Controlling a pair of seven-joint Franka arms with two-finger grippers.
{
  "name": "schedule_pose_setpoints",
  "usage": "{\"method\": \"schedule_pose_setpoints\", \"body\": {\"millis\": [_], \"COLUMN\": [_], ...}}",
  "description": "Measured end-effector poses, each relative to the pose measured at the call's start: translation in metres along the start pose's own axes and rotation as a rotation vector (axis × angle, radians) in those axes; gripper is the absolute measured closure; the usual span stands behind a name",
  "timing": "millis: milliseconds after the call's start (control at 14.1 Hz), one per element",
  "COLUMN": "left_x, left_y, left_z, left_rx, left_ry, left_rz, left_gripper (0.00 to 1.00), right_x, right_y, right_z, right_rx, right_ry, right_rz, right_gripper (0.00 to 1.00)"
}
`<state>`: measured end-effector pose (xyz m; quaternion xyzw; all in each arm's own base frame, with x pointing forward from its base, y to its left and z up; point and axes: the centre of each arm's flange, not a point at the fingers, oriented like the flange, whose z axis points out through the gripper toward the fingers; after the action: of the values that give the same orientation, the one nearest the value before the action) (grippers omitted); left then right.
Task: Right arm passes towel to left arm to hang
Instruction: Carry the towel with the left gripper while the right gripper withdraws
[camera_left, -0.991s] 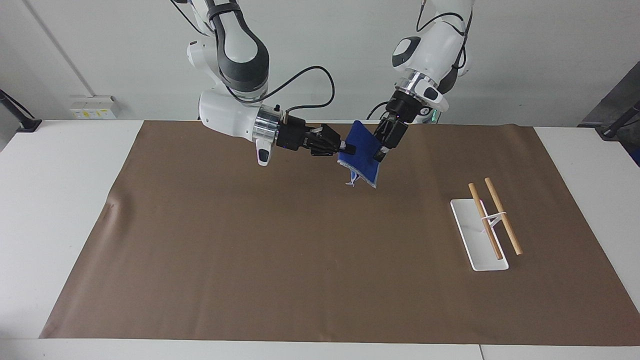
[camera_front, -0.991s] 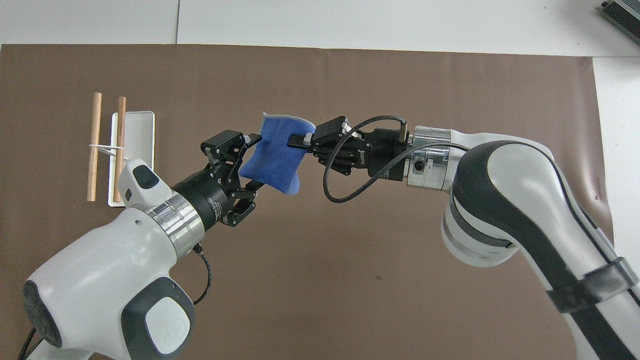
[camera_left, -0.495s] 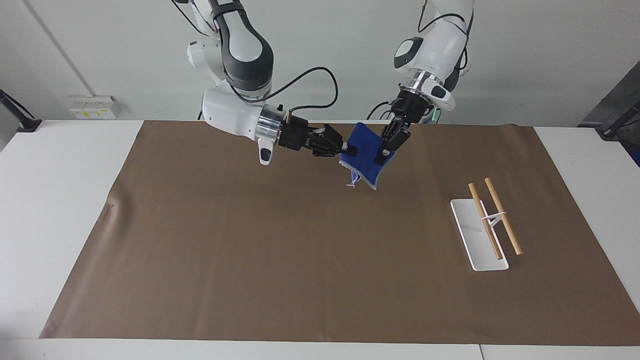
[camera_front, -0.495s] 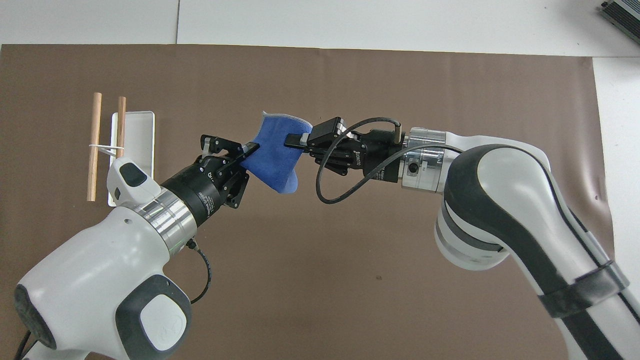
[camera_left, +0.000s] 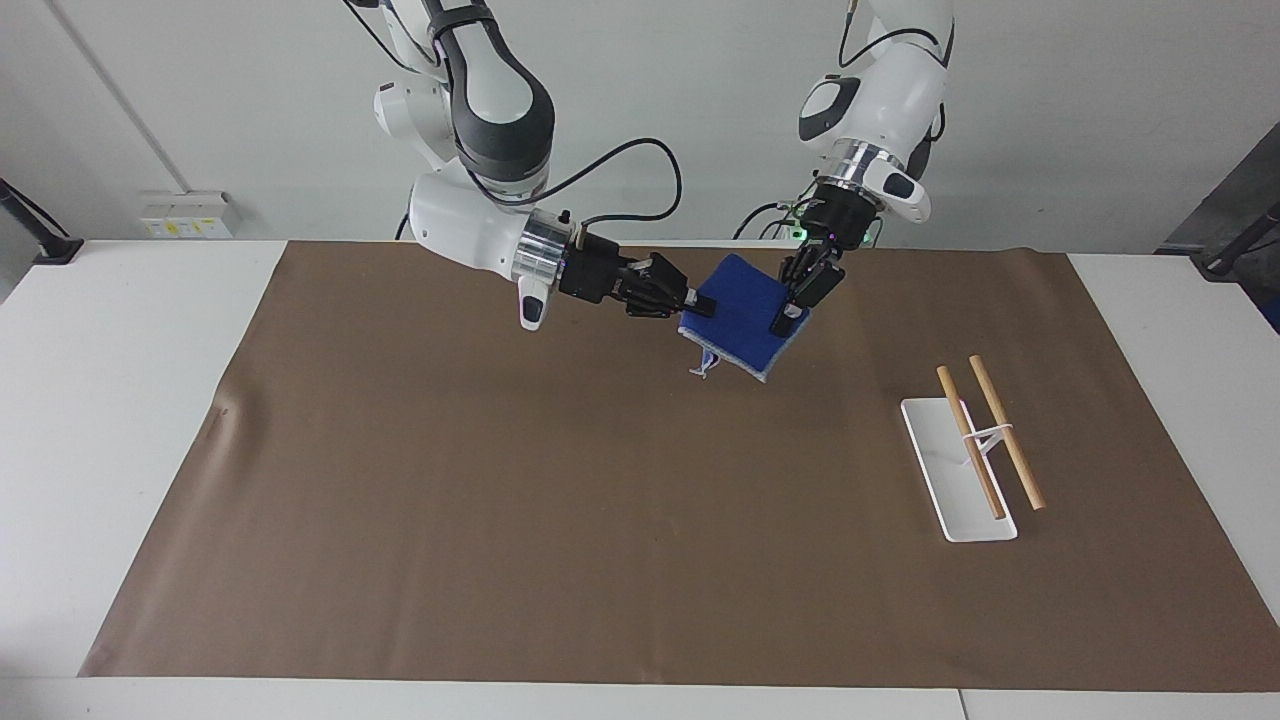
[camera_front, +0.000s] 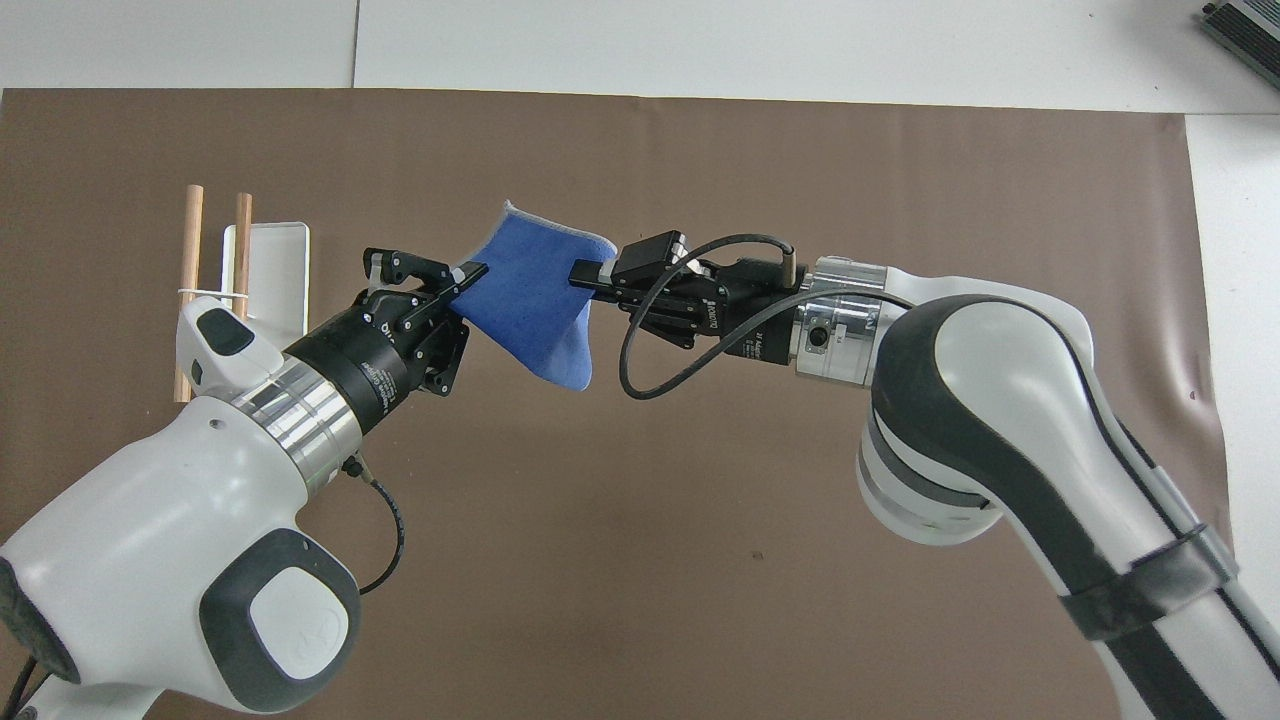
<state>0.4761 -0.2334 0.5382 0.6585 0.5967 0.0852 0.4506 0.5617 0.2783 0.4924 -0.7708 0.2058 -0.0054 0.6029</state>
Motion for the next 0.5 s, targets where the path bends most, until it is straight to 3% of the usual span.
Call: {"method": "schedule_pose_setpoints", "body": {"millis": [212, 495], "left_x": [0.027, 0.075], "left_y": [0.008, 0.011], "left_z": [0.003, 0.021], "left_rx": [-0.014, -0.069], "left_ry": [0.042, 0.138], "left_rz": [-0.031, -0.074], "left_gripper": [0.98, 0.98], "right_x": [0.0, 0.021], "right_y": [0.004, 0.013], "right_z": [0.003, -0.013], "right_rx": [-0.085, -0.333], "right_ry": [0.045, 0.071], "right_rz": [-0.077, -0.273], "right_gripper": [0.47, 0.03]}}
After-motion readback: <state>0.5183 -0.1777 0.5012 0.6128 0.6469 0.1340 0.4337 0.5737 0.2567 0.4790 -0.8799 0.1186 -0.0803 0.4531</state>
